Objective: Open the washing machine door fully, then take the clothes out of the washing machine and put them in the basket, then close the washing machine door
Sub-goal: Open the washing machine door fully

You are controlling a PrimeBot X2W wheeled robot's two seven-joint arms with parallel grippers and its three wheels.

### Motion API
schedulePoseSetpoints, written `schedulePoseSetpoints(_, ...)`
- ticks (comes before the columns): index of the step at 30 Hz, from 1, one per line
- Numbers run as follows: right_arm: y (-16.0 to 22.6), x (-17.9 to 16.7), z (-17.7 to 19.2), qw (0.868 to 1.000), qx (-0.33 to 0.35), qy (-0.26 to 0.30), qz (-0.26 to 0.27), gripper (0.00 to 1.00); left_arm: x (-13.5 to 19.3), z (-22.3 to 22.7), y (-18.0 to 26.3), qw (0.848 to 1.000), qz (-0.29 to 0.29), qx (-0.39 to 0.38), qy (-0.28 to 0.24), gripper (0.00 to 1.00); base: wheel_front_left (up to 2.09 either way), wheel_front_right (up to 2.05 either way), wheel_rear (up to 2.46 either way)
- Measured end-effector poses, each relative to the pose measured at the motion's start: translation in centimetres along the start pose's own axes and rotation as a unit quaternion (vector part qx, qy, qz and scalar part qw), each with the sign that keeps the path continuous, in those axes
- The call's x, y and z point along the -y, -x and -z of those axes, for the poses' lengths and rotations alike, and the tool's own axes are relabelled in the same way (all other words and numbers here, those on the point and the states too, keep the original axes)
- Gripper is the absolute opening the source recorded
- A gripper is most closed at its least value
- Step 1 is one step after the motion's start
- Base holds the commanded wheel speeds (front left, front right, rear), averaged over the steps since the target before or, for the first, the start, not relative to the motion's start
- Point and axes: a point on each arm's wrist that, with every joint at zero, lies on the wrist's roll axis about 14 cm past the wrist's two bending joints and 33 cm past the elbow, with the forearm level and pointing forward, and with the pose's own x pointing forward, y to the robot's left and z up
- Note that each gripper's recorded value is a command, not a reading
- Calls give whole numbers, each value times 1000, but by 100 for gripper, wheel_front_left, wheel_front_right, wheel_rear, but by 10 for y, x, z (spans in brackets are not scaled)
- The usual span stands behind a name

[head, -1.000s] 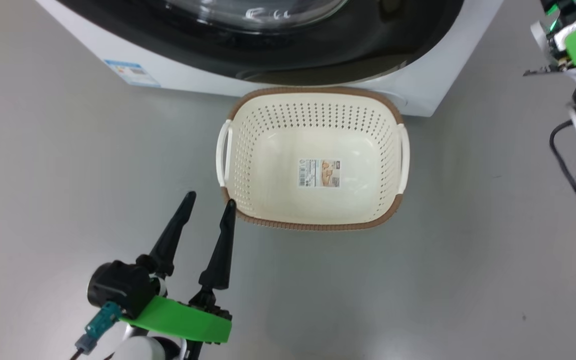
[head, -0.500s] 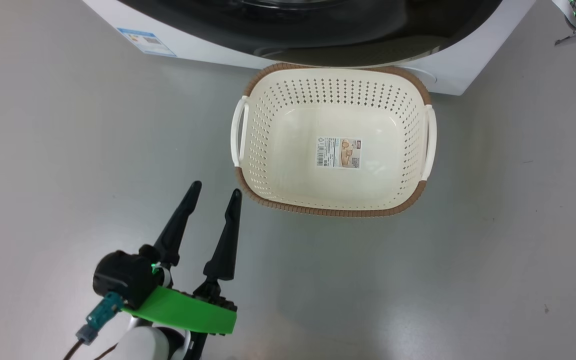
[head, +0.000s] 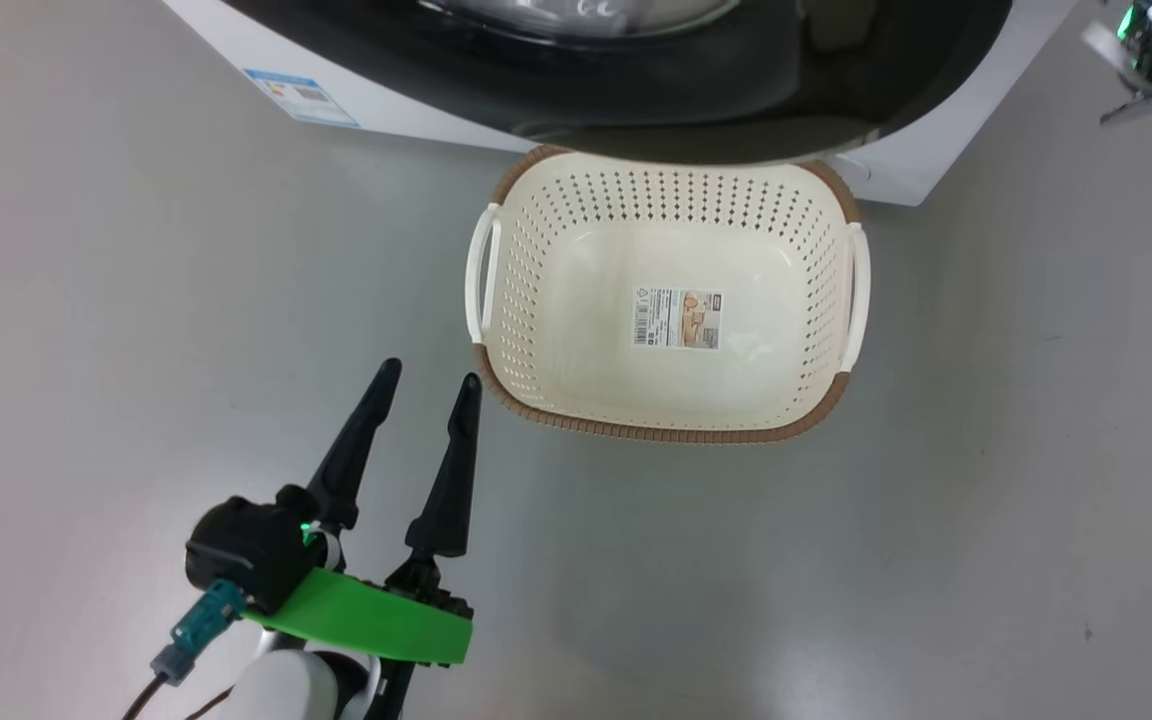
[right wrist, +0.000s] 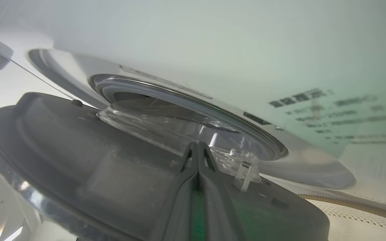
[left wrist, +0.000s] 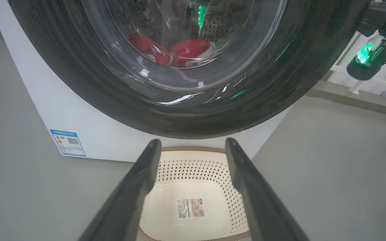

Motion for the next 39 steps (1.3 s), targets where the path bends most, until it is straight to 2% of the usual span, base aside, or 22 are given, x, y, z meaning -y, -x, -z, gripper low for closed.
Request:
schedulePoseSetpoints(23, 32, -37, 70, 997, -67, -22, -11, 0, 11, -27, 23, 999, 11, 34, -3, 100, 0, 0, 0)
schedulePoseSetpoints(39, 49, -57, 107, 992, -114, -36, -26, 0, 11, -29, 39, 999, 7, 37, 0, 100, 0, 0, 0)
